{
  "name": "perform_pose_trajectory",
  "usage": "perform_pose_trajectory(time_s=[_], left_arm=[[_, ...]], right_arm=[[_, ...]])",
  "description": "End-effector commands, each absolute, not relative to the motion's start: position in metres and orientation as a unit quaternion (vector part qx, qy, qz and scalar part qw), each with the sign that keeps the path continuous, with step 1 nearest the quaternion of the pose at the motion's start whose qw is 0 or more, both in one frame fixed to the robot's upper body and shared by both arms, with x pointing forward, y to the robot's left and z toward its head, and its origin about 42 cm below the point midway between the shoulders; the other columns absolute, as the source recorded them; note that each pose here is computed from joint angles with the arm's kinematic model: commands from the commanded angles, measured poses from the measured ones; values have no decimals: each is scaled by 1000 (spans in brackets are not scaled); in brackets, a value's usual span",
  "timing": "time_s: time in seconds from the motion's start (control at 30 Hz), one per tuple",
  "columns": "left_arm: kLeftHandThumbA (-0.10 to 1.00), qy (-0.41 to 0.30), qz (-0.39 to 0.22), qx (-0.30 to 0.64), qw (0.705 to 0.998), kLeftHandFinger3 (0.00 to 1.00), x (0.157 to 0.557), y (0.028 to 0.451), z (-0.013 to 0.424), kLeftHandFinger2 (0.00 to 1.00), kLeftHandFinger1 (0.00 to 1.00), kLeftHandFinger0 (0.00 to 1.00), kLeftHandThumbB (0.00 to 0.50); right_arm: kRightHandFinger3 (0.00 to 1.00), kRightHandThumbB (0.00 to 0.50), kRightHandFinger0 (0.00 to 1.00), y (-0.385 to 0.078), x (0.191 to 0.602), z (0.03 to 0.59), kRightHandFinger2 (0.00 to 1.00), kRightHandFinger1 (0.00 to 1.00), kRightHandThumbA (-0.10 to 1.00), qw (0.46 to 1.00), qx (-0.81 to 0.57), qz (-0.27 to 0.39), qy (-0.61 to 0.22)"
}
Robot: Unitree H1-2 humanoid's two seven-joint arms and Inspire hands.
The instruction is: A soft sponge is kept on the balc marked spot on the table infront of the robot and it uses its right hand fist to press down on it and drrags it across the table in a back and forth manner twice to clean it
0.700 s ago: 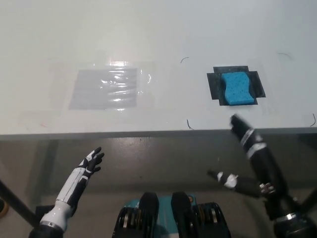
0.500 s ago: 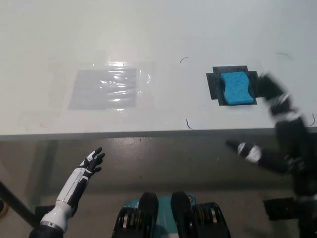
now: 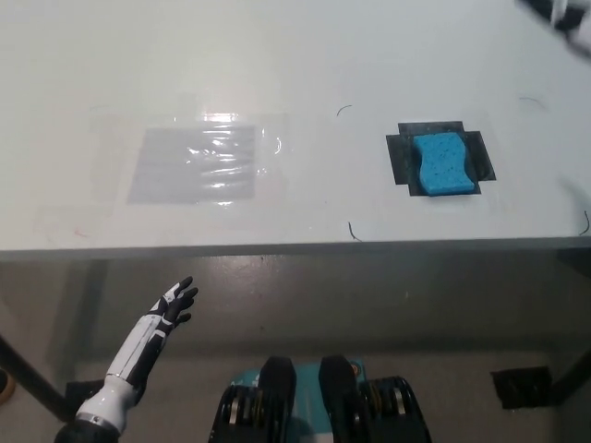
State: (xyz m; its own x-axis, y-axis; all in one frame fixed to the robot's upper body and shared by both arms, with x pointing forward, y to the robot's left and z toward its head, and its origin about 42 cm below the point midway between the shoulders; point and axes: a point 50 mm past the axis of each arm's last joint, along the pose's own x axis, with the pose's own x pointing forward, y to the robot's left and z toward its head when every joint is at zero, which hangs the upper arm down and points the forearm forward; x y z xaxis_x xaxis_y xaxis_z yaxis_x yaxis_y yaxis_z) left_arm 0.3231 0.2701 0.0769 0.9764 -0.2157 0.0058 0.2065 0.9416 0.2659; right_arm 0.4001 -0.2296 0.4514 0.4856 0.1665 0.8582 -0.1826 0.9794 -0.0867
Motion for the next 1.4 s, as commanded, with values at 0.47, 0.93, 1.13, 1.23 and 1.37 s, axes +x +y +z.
perform_pose_trajectory(time_s=[0.47, 0.93, 1.13, 1.23, 1.37], left_arm=[[1000, -60, -107, 124, 985, 1000, 325, 269, 88, 1000, 1000, 1000, 500], [1000, -46, -107, 121, 986, 1000, 316, 268, 80, 1000, 1000, 1000, 500], [1000, -43, -110, 128, 985, 1000, 312, 270, 78, 1000, 1000, 1000, 500], [1000, -44, -113, 132, 984, 1000, 313, 269, 78, 1000, 1000, 1000, 500], [1000, -44, -115, 129, 984, 1000, 312, 268, 77, 1000, 1000, 1000, 500]], right_arm=[[0, 244, 0, -186, 533, 481, 0, 0, 1000, 935, 89, 59, -337], [0, 137, 0, -187, 594, 366, 0, 0, 1000, 984, 95, -14, -149], [0, 239, 0, -202, 588, 292, 0, 0, 1000, 988, 141, -43, -45], [0, 280, 0, -203, 581, 265, 0, 0, 1000, 989, 142, -46, -14], [0, 302, 0, -198, 573, 238, 0, 0, 1000, 988, 148, -43, 21]])
